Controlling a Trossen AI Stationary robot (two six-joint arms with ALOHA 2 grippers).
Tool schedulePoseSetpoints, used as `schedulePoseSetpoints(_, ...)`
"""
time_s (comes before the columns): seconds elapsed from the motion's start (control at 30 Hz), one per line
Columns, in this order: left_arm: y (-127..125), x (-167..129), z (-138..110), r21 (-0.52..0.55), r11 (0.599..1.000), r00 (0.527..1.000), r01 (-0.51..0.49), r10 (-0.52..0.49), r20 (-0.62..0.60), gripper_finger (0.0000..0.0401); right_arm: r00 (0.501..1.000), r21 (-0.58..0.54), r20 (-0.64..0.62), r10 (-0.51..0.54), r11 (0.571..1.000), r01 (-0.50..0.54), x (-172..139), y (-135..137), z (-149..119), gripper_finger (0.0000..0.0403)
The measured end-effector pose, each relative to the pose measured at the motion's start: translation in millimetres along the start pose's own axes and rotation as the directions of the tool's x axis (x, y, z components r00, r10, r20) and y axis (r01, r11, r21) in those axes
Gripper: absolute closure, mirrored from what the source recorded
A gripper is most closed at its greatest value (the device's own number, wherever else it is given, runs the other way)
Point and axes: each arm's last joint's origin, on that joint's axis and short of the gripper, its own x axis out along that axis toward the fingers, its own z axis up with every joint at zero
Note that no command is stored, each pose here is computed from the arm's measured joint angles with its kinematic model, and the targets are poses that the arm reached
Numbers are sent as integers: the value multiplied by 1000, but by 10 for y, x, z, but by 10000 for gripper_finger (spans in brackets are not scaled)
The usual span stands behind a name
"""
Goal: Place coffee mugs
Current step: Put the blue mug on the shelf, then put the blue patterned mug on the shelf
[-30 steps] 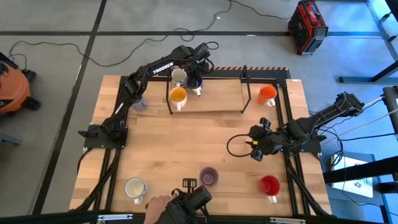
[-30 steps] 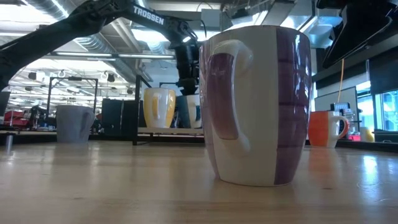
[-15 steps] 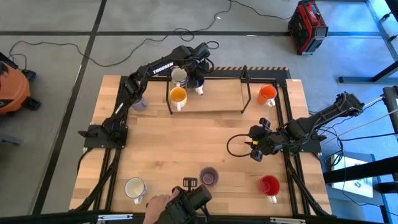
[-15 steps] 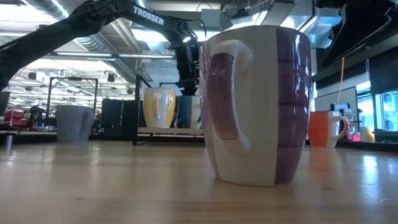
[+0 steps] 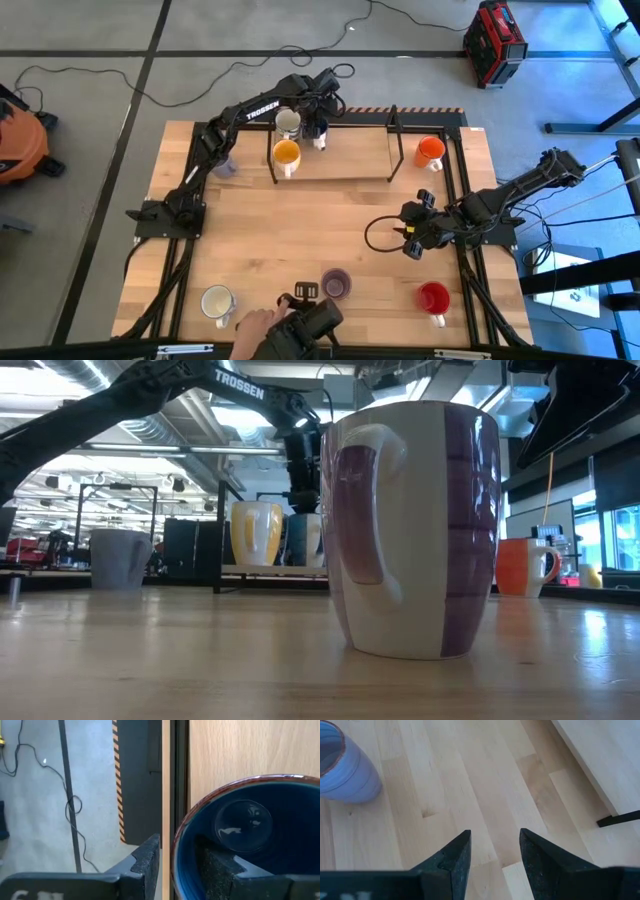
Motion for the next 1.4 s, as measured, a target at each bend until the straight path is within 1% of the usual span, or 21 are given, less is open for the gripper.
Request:
schedulePoseSetpoints(0.37,58,-90,60,-11,997,996,-81,82,19,285,1000,-1,0,0,1000,0,0,0,0,249)
schedulePoseSetpoints(0.63,43,-105,74,-7,996,996,-89,89,16,285,1000,-2,0,0,1000,0,0,0,0,249)
schedulePoseSetpoints(1.0,-42,-380,126,8,995,994,-97,96,44,285,1000,-2,0,0,1000,0,-1,-1,0,249)
schedulePoseSetpoints(1.07,-48,-452,127,8,995,994,-97,96,49,285,1000,-2,0,0,1000,0,-2,-1,-1,249)
schedulePoseSetpoints(1.13,-60,-549,176,4,994,991,-109,109,81,285,1000,-4,-4,-3,1000,3,-1,-4,-4,249)
schedulePoseSetpoints(1.2,-67,-685,193,-25,995,988,-97,100,114,285,1000,-4,-5,-4,1000,4,-1,-5,-5,249)
schedulePoseSetpoints(1.23,-80,-773,225,-40,993,982,-111,116,149,285,1000,-5,-5,-4,1000,4,-1,-5,-5,249)
schedulePoseSetpoints(1.3,-103,-973,219,-57,994,972,-95,105,210,285,1000,-5,-4,-5,1000,5,-1,-5,-5,249)
schedulePoseSetpoints(1.4,-170,-1310,239,-101,990,948,-96,122,294,285,1000,-7,0,-11,1000,11,0,-7,-3,249)
